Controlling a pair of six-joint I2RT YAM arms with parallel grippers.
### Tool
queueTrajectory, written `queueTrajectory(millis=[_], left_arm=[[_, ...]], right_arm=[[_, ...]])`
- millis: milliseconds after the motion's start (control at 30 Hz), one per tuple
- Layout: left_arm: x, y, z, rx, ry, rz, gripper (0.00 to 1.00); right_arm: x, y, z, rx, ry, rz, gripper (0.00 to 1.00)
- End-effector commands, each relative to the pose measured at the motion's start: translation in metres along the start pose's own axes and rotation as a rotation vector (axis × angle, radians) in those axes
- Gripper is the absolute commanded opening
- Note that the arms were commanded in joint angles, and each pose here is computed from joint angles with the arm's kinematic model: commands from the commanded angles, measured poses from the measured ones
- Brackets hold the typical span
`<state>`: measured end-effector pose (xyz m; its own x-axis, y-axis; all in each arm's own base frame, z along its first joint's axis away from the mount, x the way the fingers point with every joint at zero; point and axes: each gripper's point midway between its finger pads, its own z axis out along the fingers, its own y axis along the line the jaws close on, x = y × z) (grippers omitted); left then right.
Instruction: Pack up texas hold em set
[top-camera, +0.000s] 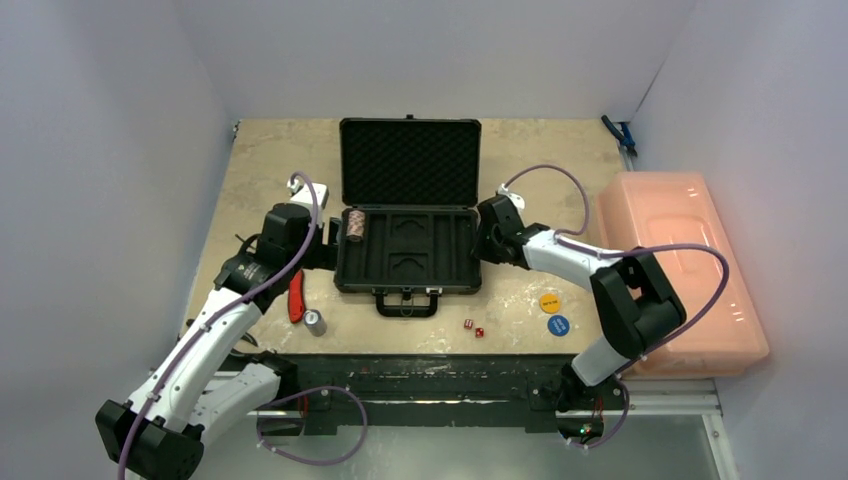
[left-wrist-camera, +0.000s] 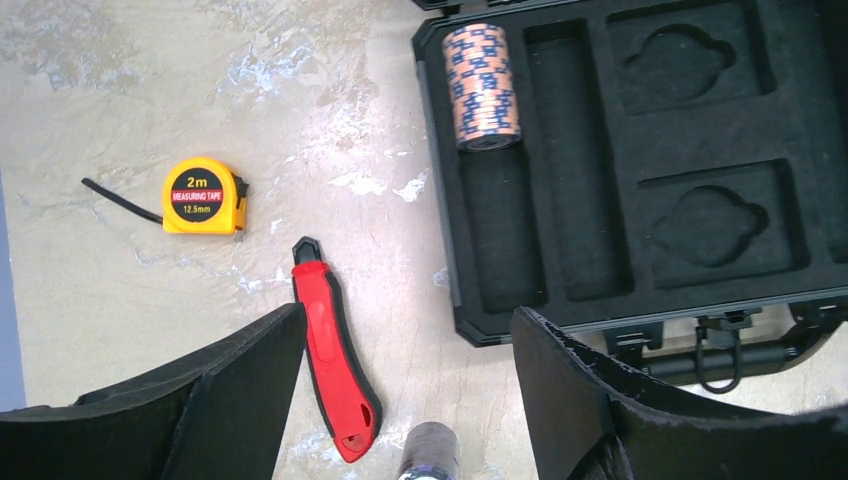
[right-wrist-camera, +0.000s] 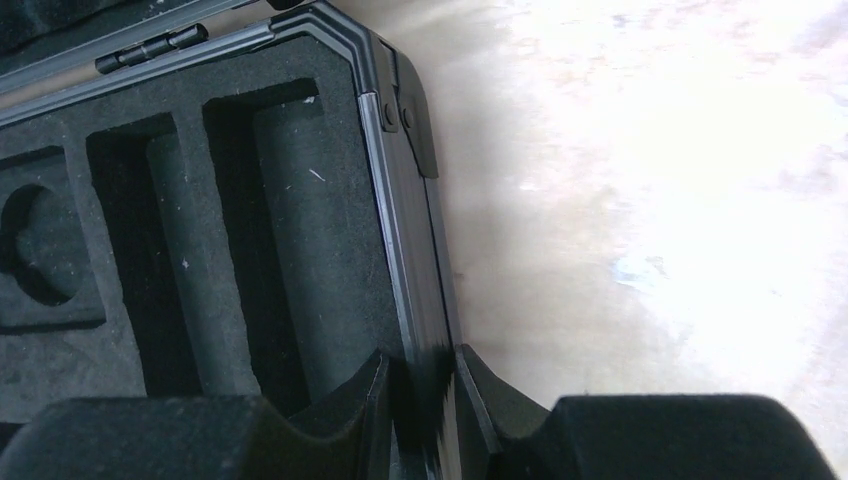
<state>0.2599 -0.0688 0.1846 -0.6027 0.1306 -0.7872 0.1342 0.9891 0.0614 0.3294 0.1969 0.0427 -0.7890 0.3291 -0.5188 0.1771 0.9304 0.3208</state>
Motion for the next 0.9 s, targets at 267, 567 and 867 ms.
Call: queueTrajectory(millis=[267, 567, 867], left_arm=[[-0.004, -0.003, 0.002, 0.018, -0.021, -0.009, 0.75], [-0.001, 0.0, -0.005, 0.001, -0.012, -0.038, 0.75], [0.02, 0.003, -0.018, -0.015, 0.052, -0.127, 0.76]], right_arm=[[0.003, -0.072, -0.013, 0.216, -0.069, 0.036, 0.0], [-0.003, -0.071, -0.025, 0.194, -0.105, 0.036, 0.46], [-0.012, -0.067, -0.041, 0.167, -0.132, 0.009, 0.89]])
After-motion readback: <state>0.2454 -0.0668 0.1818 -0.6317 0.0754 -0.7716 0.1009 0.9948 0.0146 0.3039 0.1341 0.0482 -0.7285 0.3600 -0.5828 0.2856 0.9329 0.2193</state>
